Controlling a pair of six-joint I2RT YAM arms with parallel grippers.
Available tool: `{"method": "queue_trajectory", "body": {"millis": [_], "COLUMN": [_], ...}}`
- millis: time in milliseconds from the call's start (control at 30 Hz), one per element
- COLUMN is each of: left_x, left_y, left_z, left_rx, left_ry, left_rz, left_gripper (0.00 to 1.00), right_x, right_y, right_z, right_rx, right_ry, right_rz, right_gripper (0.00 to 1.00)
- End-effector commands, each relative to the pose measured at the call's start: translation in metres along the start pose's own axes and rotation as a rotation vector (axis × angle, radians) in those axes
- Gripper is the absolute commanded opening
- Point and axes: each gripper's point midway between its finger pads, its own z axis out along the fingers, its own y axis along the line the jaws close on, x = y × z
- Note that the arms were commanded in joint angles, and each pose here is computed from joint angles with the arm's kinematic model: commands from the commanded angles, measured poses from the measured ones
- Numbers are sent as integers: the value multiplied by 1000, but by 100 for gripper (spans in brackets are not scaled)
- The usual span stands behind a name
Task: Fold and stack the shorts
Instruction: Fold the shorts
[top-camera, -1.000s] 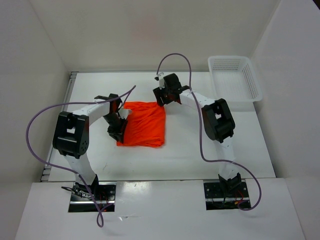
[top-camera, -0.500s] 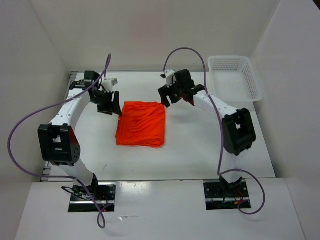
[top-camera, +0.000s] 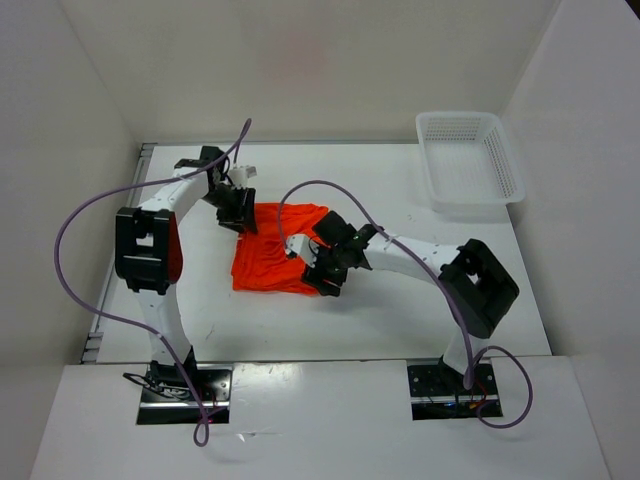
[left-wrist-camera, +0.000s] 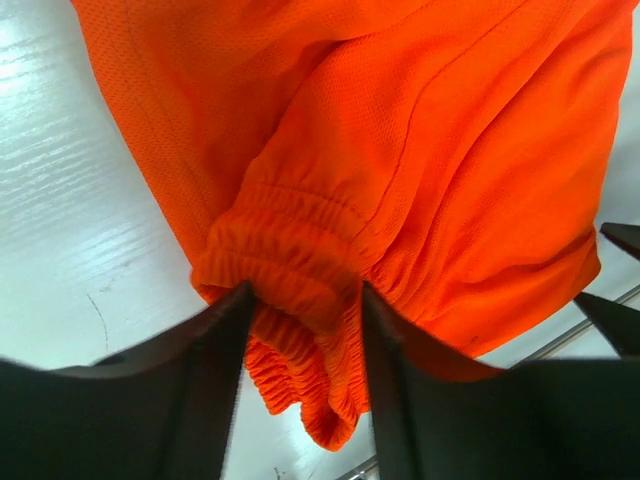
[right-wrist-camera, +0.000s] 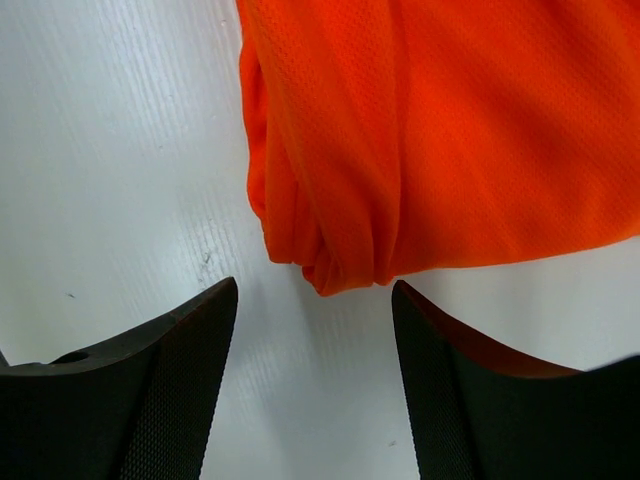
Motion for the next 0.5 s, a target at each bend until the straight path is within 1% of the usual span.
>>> {"method": "queue_trajectory", "body": {"millis": [0,33,67,133,167,233,300,367,400,433,467], "left_x": [0,0,2,2,3,4,1,-1,-3,-3,-8], "left_y": [-6,-6,-5,-5,-3,-4,-4,-4,-3,-3,-4], "left_z": [1,1,4,4,8,10,10,10,11,11,8], "left_rx": [27,27,27,28,28,37,37,36,35,35,34], "left_ry": [-3,-3,5,6,15,13,4,-5,-15,-15,-37], "left_rz": [13,13,9,9,4,5,10,14,19,19,31], "left_gripper": [50,42,38,31,24,19,12,9,9,5,4], "right_x": [-21,-20,-18,-13,-10,-4,-3,-2,-7,-7,-7], "right_y": [-7,-8,-11,-16,-21,-25,-27,-24,-23,-23,-23], "right_z": [-17,-15,-11,-4,0,3,6,10,9,9,12], "right_rx": [64,73,89,122,148,170,178,160,153,152,152], "right_ry": [-74,-73,-66,-62,-47,-34,-29,-27,-41,-42,-43], "right_rz": [-24,-12,5,49,52,54,54,55,68,79,90], "right_gripper": [68,66,62,55,51,47,43,38,31,25,20]}}
